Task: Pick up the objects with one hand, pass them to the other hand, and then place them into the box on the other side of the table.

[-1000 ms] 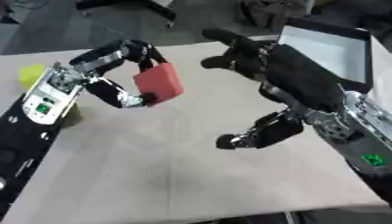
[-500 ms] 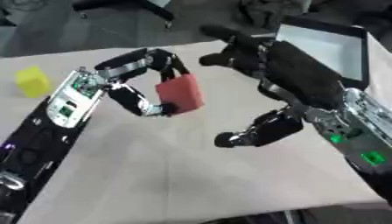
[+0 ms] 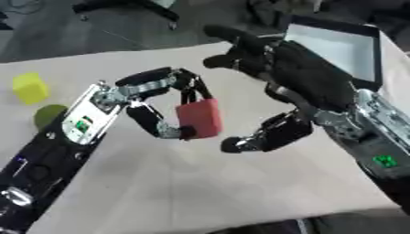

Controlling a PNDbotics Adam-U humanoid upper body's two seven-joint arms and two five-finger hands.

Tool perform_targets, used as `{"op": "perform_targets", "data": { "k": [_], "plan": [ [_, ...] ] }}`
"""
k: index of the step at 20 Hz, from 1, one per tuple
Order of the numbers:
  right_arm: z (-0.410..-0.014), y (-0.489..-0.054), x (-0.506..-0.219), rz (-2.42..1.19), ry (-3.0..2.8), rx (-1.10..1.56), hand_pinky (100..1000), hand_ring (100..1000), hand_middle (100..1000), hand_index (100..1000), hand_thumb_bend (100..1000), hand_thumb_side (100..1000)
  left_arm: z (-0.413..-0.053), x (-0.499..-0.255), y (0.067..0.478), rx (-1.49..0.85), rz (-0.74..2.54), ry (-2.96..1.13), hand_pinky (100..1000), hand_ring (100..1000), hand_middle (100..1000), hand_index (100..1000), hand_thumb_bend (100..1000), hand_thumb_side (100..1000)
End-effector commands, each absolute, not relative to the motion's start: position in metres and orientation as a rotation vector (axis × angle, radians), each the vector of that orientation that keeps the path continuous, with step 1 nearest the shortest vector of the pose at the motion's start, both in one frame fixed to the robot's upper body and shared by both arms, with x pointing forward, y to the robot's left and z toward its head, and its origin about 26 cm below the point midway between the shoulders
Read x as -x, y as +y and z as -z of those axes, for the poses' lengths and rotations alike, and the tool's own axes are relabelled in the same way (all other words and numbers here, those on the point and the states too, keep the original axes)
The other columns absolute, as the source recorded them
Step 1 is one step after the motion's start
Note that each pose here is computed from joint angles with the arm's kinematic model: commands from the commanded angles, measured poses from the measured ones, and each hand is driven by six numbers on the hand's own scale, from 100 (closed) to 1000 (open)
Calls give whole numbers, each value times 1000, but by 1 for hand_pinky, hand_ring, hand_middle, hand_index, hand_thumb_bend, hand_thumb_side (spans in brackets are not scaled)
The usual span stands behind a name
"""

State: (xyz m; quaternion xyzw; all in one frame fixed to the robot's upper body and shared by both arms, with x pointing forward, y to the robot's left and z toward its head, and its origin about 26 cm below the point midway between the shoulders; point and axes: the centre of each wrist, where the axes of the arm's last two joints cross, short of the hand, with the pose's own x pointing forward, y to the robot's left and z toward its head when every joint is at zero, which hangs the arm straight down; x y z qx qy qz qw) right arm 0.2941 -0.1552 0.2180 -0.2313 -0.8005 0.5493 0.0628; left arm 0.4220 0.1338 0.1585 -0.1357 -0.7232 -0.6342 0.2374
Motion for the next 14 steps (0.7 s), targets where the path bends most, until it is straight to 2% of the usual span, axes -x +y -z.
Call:
{"op": "perform_targets", "data": {
  "k": [1,14],
  "plan": [
    [-226,-154,-291,-1667,-2444,715,616,710,1000,869,722,375,-181,-418,124,505,2197,-2024,499,380,390,630,100,244],
    [-223,-154,-291,-1672,-2433,705,615,710,1000,856,720,373,-206,-406,110,634,2079,-2051,493,373,383,625,100,246]
  ]
}}
